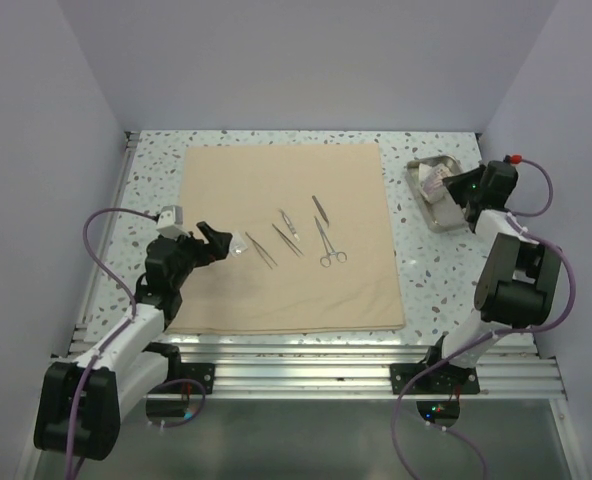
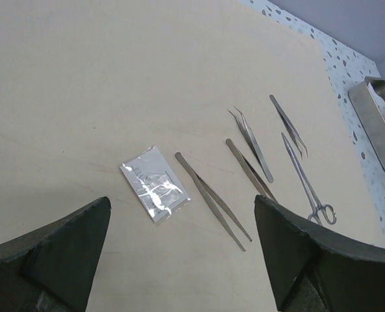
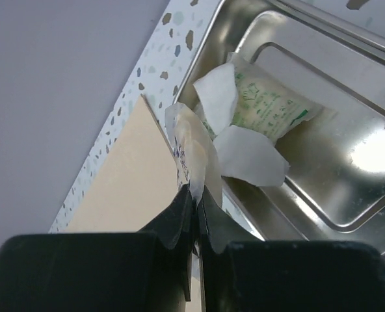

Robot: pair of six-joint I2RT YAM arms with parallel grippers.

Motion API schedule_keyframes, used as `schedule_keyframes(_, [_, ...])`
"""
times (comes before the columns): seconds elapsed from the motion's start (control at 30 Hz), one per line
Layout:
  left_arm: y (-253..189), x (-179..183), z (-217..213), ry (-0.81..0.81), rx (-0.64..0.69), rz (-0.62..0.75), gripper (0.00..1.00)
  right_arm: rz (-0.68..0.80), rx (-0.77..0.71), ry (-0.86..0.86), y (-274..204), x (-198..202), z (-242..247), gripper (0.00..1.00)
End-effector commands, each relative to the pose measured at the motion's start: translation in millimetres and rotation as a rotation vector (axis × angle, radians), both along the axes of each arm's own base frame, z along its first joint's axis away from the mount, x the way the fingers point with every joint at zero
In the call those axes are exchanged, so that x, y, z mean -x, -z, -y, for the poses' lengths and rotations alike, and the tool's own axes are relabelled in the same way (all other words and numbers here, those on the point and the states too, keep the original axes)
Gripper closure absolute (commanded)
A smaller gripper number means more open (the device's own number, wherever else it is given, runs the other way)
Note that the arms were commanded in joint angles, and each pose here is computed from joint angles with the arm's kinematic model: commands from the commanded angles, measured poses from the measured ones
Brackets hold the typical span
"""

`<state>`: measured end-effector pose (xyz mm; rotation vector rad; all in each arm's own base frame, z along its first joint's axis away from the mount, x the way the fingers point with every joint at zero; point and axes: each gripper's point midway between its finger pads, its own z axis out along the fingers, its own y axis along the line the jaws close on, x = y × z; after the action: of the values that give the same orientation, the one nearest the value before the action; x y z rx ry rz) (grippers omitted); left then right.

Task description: Prepare the surgical pack

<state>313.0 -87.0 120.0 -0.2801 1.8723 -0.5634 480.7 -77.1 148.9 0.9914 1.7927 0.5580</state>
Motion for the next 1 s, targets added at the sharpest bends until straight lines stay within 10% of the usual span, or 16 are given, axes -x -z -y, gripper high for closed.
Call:
schedule_keyframes(0.0, [-16, -5, -2, 0.004, -0.023, 0.076, 0.05, 0.058, 0.011, 0.097, -12, -20, 25, 0.98])
schedule_keyframes(0.13, [-14, -6, -3, 0.000, -0.030, 0.071, 0.05, 0.069, 0.030, 0.138, -6, -38, 39, 0.94])
schedule_keyframes(0.3, [-10, -8, -5, -0.009, -0.038, 0.054, 0.05, 0.043, 0.061, 0.192, -8, -42, 52, 0.50])
schedule_keyframes(0.4, [-5, -10, -5, -0.015, -0.042, 0.032, 0.05, 0.038, 0.083, 0.201, -16, -30, 51, 0.40])
schedule_keyframes(0.97, [46, -40, 11, 0.021, -0.034, -0.197, 0.18, 0.167, 0.182, -0.191, -68, 45, -97, 0.40])
